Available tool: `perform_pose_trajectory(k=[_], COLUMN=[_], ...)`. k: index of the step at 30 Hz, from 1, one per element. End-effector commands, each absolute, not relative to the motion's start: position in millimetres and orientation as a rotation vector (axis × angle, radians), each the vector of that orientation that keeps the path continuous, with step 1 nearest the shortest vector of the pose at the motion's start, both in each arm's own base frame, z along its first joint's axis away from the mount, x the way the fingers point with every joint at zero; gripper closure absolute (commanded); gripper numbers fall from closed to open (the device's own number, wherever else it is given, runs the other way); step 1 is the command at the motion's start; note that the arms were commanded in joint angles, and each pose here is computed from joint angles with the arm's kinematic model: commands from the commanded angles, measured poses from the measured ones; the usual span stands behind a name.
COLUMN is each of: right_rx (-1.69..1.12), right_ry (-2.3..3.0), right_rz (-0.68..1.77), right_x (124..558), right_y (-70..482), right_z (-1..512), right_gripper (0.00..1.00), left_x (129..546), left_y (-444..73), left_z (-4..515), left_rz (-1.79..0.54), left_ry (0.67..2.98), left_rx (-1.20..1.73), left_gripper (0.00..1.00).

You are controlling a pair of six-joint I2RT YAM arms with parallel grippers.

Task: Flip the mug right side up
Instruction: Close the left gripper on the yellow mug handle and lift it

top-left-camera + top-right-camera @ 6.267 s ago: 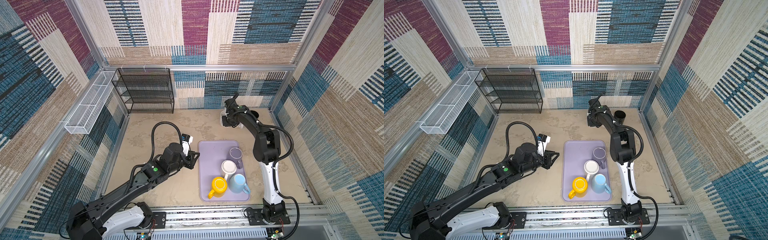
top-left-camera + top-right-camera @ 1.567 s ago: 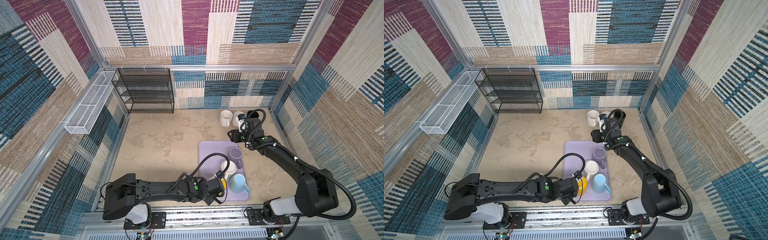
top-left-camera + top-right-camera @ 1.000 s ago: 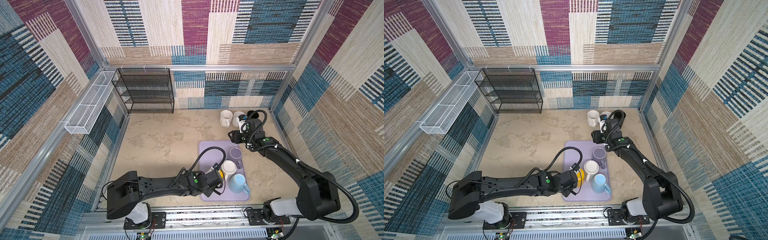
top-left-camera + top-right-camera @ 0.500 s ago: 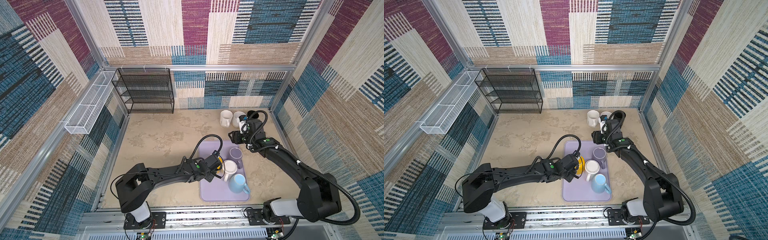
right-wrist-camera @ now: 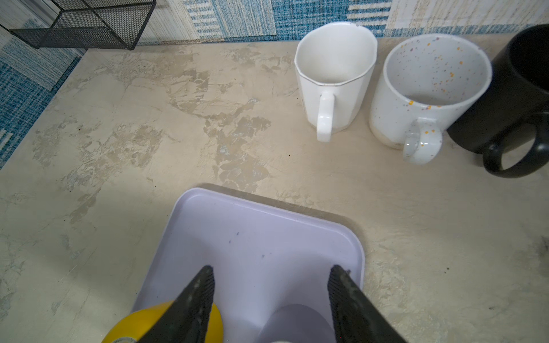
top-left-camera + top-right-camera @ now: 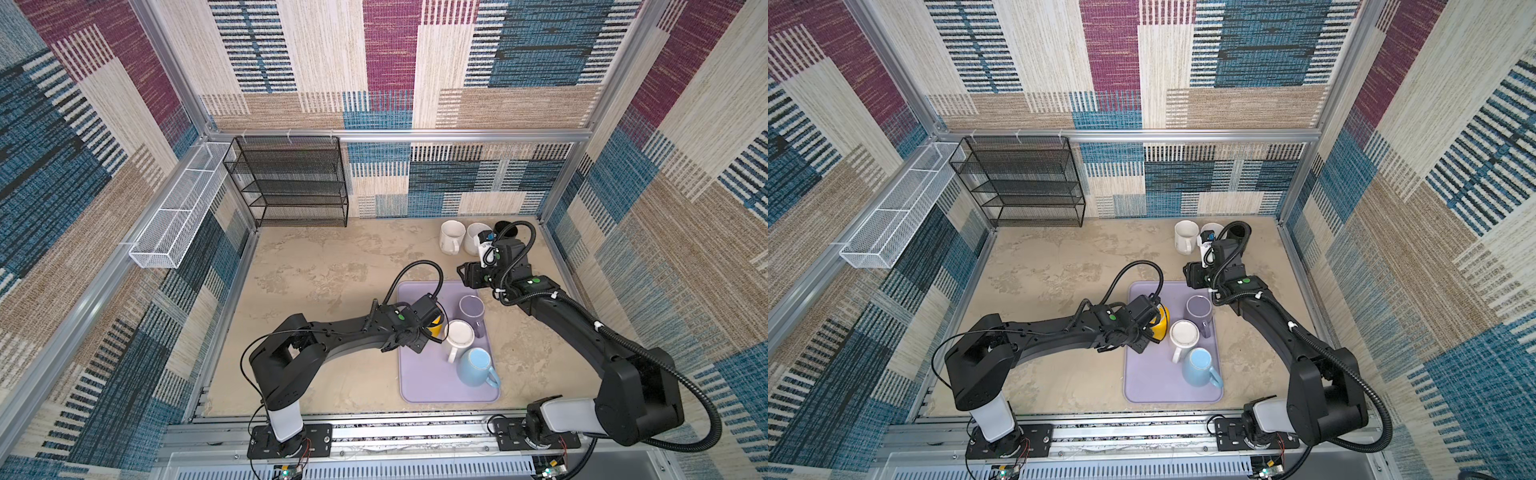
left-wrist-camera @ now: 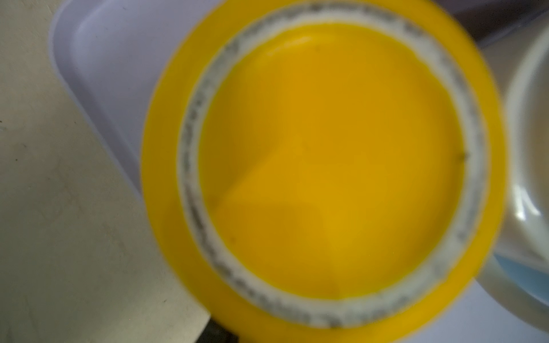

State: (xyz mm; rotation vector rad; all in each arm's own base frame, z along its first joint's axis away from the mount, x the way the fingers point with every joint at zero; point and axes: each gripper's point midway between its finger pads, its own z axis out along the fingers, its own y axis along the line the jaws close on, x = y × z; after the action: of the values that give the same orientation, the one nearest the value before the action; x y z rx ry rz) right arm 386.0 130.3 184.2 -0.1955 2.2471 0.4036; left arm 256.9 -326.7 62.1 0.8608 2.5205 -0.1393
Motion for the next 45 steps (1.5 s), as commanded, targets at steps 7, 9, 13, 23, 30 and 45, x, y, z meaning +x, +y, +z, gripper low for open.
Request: perform_pose_trajectory(k=[7,9,13,23,30,45], right_rx=[-0.199,-0.198,-0.200,-0.200,-0.199,-0.194], right_ry=[2.226,2.226,2.228,2.227,2.232,2.220], right_rz=[0.403,0.403,0.404,0.405,0.405,0.414], right_x=[388,388,388,388,388,382], right_y=[131,130,131,131,131,130], right_z=[189,189,188,188,186,189], right_gripper=[0.36,0.36,0.36,0.36,0.36,0.36], left_x=[259,260,261,261,263,264], left_y=[-329,-329,-331,-330,-329,-326], left_z=[70,73,78,80,82,78], left_rz=[-0.149,-0.154,-0.159,-0.157,-0.148,-0.128], left_ry=[2.508,2.501,2.492,2.490,2.480,2.485], left_rx=[0.895,0.896,0.896,0.892,0.885,0.875], left_gripper=[0.79,0.79,0.79,0.80,0.81,0.95])
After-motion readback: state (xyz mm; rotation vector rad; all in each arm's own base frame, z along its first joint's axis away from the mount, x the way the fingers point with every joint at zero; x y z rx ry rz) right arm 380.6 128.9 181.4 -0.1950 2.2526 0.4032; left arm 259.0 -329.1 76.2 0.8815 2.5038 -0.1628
